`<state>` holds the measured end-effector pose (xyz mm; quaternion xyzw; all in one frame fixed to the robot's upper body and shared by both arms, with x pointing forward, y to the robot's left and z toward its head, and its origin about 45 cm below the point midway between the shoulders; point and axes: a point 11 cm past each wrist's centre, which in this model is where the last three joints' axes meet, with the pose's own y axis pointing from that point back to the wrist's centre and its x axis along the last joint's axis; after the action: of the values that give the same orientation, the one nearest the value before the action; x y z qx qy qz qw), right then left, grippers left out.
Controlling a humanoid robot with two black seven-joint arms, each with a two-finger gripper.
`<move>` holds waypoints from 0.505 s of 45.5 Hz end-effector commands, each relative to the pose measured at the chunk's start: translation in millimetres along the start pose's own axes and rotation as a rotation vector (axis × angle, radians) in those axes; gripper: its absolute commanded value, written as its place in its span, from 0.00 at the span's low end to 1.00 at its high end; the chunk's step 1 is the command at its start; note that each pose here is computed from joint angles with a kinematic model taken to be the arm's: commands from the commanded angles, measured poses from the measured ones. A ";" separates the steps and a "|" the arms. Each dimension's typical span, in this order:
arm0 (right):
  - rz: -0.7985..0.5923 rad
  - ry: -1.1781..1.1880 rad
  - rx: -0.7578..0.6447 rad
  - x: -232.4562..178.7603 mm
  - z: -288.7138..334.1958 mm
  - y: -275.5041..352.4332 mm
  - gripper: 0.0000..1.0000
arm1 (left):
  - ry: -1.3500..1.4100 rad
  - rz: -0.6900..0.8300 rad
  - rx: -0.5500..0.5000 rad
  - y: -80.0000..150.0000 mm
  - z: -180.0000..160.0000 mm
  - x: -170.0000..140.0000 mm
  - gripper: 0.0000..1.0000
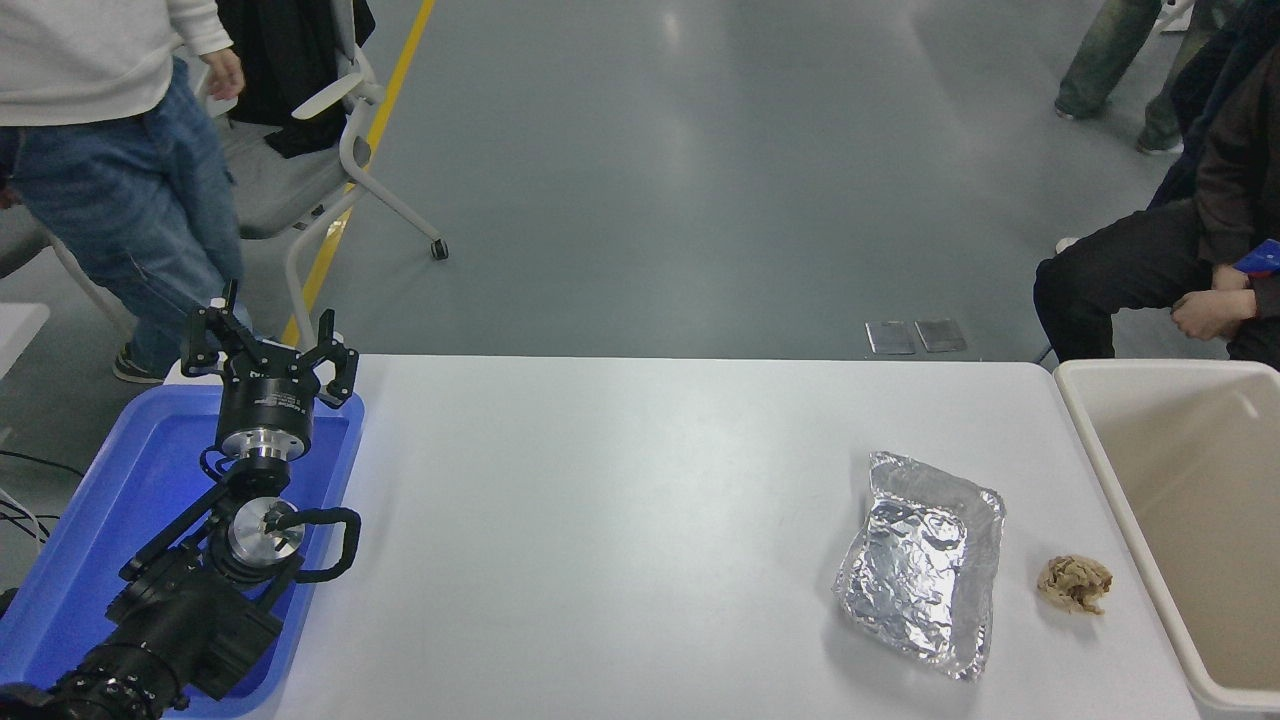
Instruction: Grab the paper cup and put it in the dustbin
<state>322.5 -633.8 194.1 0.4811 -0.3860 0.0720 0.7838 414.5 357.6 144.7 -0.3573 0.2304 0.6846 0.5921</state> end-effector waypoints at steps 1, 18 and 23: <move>-0.042 -0.103 0.034 -78.6 -25.3 -26.6 0.00 | -0.001 0.001 0.000 0.1 0.0 0.4 0.99; -0.015 -0.136 0.068 -87.2 -42.6 -30.1 0.64 | -0.001 0.001 0.000 0.1 0.0 0.4 0.99; -0.019 -0.147 0.074 -85.8 -43.6 -29.7 1.00 | 0.000 0.000 0.000 0.0 0.0 -0.1 0.99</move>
<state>301.3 -598.1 112.5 0.5109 -0.4214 0.0487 0.7477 414.4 357.8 144.6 -0.3572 0.2305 0.6848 0.5918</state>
